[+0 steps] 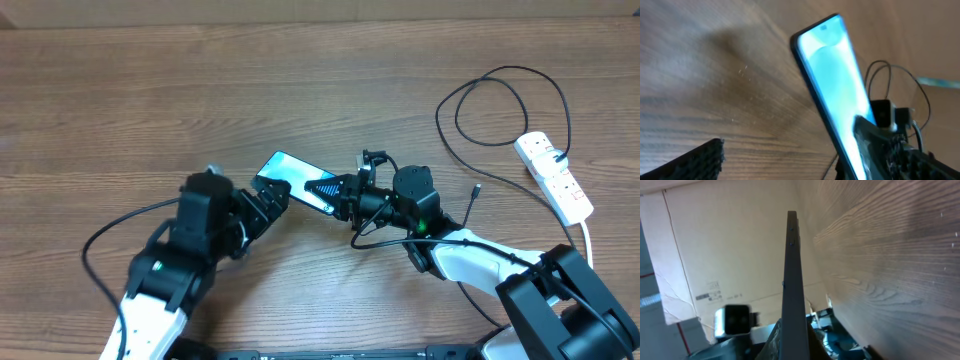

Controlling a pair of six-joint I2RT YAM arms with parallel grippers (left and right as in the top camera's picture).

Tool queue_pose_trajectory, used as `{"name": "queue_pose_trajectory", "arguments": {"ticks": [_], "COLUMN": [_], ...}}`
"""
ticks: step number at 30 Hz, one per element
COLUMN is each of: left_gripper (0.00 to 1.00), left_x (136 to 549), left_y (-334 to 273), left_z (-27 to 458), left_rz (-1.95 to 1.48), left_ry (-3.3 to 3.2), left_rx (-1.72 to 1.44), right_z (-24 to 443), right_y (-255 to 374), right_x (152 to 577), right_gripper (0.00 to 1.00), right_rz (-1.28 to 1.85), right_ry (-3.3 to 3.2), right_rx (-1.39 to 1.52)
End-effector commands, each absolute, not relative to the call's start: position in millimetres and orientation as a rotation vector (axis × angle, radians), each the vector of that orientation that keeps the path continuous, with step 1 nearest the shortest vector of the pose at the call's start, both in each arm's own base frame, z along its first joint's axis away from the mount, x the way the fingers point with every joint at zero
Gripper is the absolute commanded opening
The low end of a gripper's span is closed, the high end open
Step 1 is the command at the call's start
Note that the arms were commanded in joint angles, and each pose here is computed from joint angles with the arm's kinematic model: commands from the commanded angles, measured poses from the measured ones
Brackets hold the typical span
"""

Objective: Plug charger to phone and switch on socket

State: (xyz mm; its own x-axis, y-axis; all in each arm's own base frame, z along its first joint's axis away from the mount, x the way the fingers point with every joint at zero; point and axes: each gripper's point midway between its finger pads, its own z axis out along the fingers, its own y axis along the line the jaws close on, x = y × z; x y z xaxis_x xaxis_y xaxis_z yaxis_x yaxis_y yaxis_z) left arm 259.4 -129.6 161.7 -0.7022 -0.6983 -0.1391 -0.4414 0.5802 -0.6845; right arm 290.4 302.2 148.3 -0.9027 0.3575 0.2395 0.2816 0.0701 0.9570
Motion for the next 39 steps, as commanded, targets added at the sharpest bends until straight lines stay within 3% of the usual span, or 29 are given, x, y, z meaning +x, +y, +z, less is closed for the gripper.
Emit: {"name": "queue_pose_trajectory", "arguments": {"ticks": [1, 4, 11, 13, 16, 21, 25, 31, 39], "left_gripper": [0.92, 0.77, 0.54, 0.41, 0.33, 0.30, 0.37, 0.37, 0.26], "left_x": [262.2, 275.8, 286.6, 288.4, 290.2, 289.9, 289.5, 289.2, 290.7], "left_y": [-145.4, -160.0, -169.3, -168.2, -166.5, -166.5, -166.7, -166.5, -166.4], "left_z": [147.3, 145.3, 136.0, 135.3, 135.2, 134.9, 134.8, 133.1, 134.2], "left_rz": [-0.971, -1.058, -1.113, -1.111, -1.112, -1.136, -1.152, -1.147, -1.166], "left_ry": [2.477, 2.477, 2.475, 2.462, 2.437, 2.406, 2.385, 2.386, 2.353], "left_rx": [-0.994, -0.980, -1.072, -1.106, -1.174, -1.301, -1.381, -1.395, -1.468], "right_z": [162.1, 160.3, 153.0, 148.2, 144.1, 145.5, 146.2, 168.1, 175.5], "right_y": [306.2, 306.1, 305.4, 304.8, 304.7, 305.6, 305.6, 307.8, 308.5], "right_x": [289.9, 289.6, 288.2, 287.3, 284.8, 282.8, 283.1, 287.2, 287.9], "right_gripper": [0.04, 0.04, 0.04, 0.04, 0.04, 0.04, 0.04, 0.04, 0.04], "right_rz": [2.070, 2.082, 2.085, 2.068, 2.059, 2.089, 2.091, 2.173, 2.199], "right_ry": [2.241, 2.252, 2.288, 2.307, 2.333, 2.341, 2.337, 2.247, 2.216], "right_rx": [0.736, 0.798, 0.919, 0.944, 0.960, 1.013, 1.014, 0.918, 0.888]}}
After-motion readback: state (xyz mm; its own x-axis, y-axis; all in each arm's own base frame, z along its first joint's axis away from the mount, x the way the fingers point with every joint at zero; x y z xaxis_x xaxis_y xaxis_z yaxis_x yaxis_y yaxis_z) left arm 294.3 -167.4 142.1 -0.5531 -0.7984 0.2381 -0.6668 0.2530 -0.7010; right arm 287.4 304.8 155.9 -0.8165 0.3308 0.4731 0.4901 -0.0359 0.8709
